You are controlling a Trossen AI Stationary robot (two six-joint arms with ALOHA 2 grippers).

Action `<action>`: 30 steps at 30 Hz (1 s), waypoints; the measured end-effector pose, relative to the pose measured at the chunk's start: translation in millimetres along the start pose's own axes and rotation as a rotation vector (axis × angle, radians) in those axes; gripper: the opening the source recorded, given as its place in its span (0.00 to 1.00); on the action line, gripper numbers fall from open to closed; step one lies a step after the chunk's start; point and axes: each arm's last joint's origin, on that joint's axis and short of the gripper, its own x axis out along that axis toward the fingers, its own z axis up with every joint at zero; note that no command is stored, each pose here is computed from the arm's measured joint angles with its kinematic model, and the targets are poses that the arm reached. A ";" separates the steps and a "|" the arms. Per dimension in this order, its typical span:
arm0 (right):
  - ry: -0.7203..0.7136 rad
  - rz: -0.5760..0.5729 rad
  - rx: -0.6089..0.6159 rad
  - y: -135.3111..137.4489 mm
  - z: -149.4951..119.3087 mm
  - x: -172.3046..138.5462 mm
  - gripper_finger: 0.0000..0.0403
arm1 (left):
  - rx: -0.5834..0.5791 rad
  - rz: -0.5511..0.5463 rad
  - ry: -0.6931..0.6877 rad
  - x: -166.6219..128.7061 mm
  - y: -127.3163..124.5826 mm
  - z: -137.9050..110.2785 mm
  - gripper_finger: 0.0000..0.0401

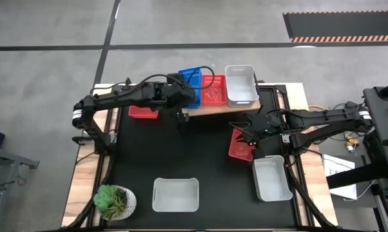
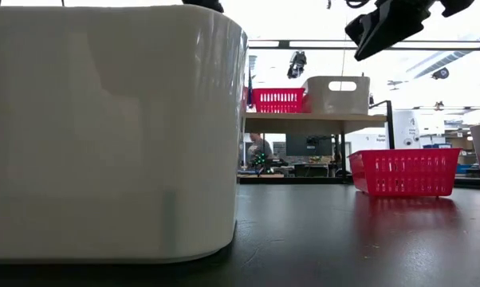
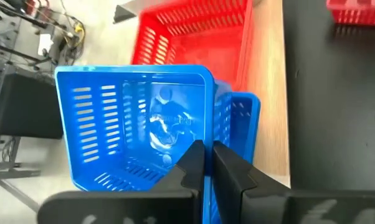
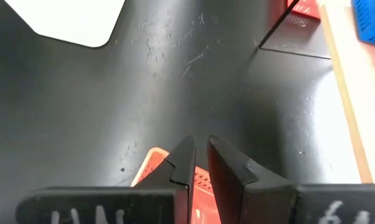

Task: Stack baskets on shelf by color
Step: Stack the blue basket on the stacked blue basket on the shelf

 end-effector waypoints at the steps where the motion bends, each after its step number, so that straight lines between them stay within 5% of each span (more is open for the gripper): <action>1: -0.006 -0.001 0.002 0.1 -0.7 -1.8 0.08 | 0.004 -0.002 0.008 1.7 -1.0 -1.2 0.00; 11: -0.039 -0.008 0.000 -0.1 0.6 -4.7 0.08 | -0.005 0.002 -0.008 12.8 -7.6 -3.2 0.01; 30: -0.036 -0.007 0.000 -0.1 0.5 -4.2 0.08 | -0.024 0.007 -0.053 -1.7 -3.7 2.2 0.19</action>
